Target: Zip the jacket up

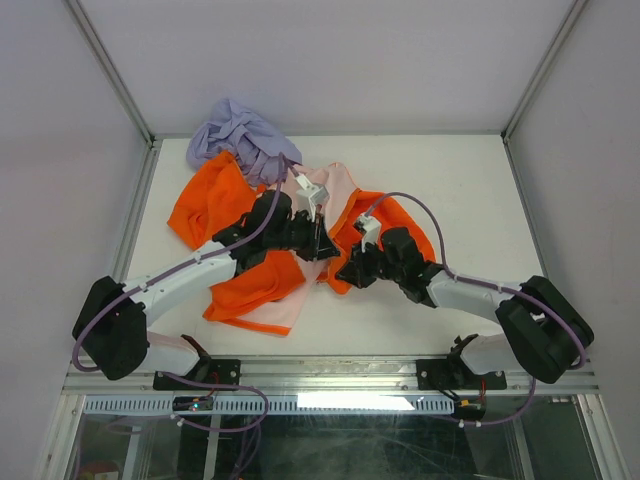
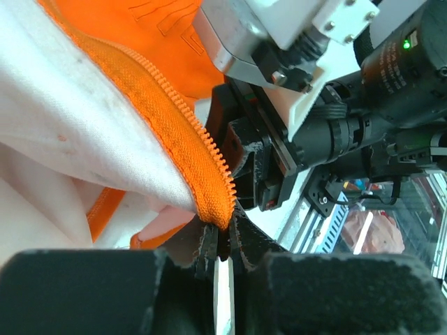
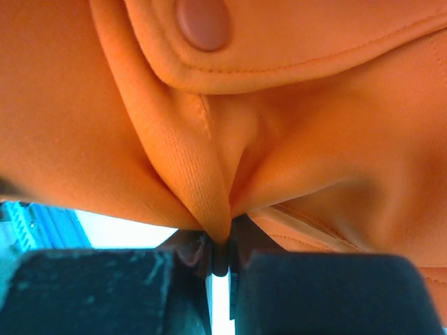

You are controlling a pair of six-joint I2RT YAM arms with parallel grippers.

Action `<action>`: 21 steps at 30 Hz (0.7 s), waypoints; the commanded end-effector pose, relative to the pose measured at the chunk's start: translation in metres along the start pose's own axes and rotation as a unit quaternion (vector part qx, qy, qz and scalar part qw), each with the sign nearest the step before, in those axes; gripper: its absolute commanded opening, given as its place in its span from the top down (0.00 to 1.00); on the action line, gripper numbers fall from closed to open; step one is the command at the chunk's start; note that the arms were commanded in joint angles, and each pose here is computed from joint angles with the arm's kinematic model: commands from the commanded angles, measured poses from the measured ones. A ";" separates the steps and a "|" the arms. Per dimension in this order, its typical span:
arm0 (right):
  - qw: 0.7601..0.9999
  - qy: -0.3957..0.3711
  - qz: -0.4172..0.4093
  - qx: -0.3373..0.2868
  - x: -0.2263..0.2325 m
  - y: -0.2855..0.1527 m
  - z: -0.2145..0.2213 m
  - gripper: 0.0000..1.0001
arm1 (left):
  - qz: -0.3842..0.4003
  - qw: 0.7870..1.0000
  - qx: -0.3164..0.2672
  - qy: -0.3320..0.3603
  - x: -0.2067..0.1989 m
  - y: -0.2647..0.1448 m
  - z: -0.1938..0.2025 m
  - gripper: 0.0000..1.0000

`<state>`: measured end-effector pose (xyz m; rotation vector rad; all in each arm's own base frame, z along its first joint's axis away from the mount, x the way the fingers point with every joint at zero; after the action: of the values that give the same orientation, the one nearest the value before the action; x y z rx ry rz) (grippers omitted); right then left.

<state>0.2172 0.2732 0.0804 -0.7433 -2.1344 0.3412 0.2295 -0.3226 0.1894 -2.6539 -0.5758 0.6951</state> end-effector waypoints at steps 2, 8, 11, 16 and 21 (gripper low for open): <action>0.998 -0.014 -0.060 0.001 0.037 -0.010 -0.020 1.00 | -0.034 0.997 -0.069 -0.002 0.005 -0.024 -0.048 0.80; 0.998 0.036 -0.033 0.040 0.043 -0.018 -0.021 1.00 | -0.029 0.997 -0.070 -0.009 0.006 -0.030 -0.031 0.42; 0.996 0.062 -0.019 0.056 0.044 -0.020 -0.021 1.00 | -0.017 0.997 -0.071 -0.016 0.002 -0.036 -0.015 0.31; 0.994 0.079 -0.028 0.069 0.054 -0.023 -0.023 1.00 | 0.007 0.996 -0.085 -0.027 -0.003 -0.037 0.007 0.27; 0.993 0.080 -0.030 0.086 0.058 -0.022 -0.026 1.00 | 0.014 0.996 -0.082 -0.020 0.002 -0.028 0.019 0.31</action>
<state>0.1978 0.2795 0.1161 -0.6523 -1.9205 0.4462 0.2077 -0.2809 0.1606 -2.6621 -0.6905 0.8149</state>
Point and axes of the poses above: each gripper's point midway between its finger pads, its own y axis out along the fingers, its own x axis along the line the jaws close on, z = x × y, the point moved 1 cm from there along -y, back along the fingers, and after that the axes turned 13 degrees about y, right-handed, at the moved point
